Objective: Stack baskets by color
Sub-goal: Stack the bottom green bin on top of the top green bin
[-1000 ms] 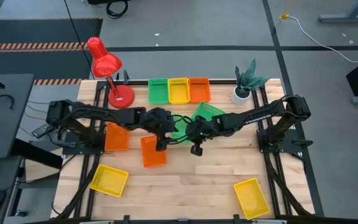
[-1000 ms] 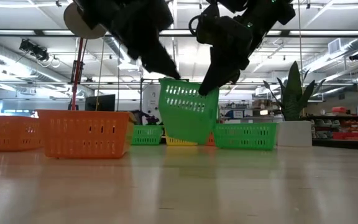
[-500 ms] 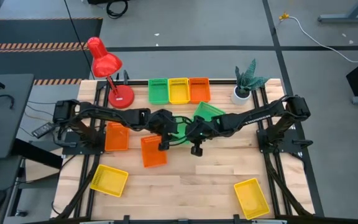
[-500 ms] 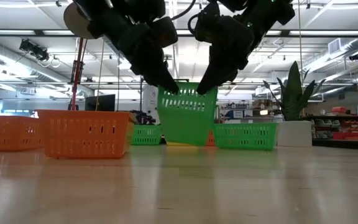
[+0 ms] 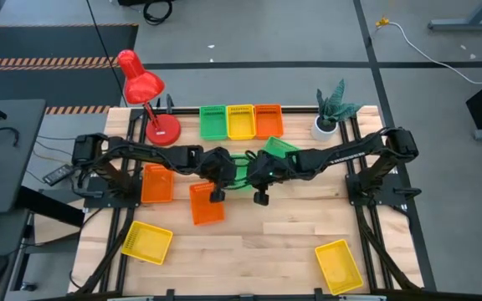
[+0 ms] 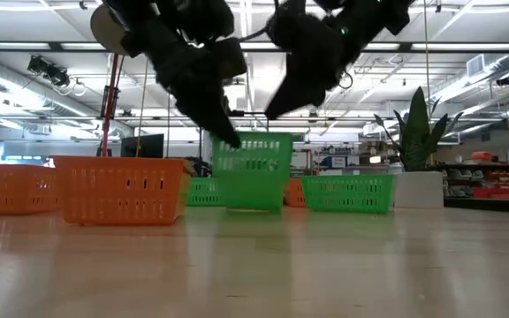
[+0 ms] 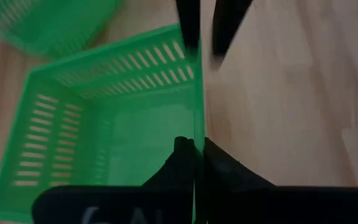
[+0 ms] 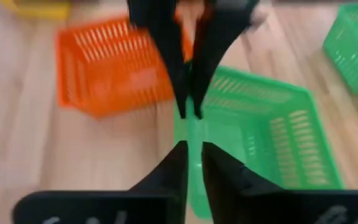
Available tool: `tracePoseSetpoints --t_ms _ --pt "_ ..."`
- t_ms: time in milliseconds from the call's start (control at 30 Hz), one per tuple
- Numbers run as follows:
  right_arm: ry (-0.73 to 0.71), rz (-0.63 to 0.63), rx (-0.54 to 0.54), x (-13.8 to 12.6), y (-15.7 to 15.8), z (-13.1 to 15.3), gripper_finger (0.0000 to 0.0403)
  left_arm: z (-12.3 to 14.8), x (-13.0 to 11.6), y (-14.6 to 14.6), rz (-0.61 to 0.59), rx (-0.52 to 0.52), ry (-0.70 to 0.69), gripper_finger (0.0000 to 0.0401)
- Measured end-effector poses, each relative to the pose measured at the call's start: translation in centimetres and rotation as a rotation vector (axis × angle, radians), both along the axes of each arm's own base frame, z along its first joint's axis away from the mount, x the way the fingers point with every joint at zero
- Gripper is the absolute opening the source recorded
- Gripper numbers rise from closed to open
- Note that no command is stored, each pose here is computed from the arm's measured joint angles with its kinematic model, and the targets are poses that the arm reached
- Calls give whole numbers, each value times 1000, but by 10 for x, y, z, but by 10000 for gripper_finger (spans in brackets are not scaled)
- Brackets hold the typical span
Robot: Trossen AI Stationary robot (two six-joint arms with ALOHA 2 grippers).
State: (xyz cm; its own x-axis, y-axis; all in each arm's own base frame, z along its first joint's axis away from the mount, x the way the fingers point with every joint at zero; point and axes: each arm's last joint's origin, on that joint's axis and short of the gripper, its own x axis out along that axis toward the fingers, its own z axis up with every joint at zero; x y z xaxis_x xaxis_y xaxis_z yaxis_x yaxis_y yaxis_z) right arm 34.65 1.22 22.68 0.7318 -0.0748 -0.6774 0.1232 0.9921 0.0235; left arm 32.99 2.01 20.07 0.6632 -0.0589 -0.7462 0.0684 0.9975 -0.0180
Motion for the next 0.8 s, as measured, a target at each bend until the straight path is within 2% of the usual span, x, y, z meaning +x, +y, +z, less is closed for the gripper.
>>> tracePoseSetpoints --t_ms 133,233,433,600,700,800 --pt "-80 -32 40 4 0 27 92 18 -9 -3 -11 1 33 11" --pt "-169 -32 48 2 0 58 116 36 -18 -5 3 33 71 11" --pt "-324 -137 21 -25 -4 110 125 83 -43 5 90 232 65 11" --pt "-343 -243 -58 -59 -4 135 122 94 -68 40 177 353 103 11" --pt "-316 -296 -100 -75 -5 140 121 90 -75 69 164 415 127 11" --pt "-294 -336 -99 -83 -5 141 121 81 -79 99 116 416 87 11"
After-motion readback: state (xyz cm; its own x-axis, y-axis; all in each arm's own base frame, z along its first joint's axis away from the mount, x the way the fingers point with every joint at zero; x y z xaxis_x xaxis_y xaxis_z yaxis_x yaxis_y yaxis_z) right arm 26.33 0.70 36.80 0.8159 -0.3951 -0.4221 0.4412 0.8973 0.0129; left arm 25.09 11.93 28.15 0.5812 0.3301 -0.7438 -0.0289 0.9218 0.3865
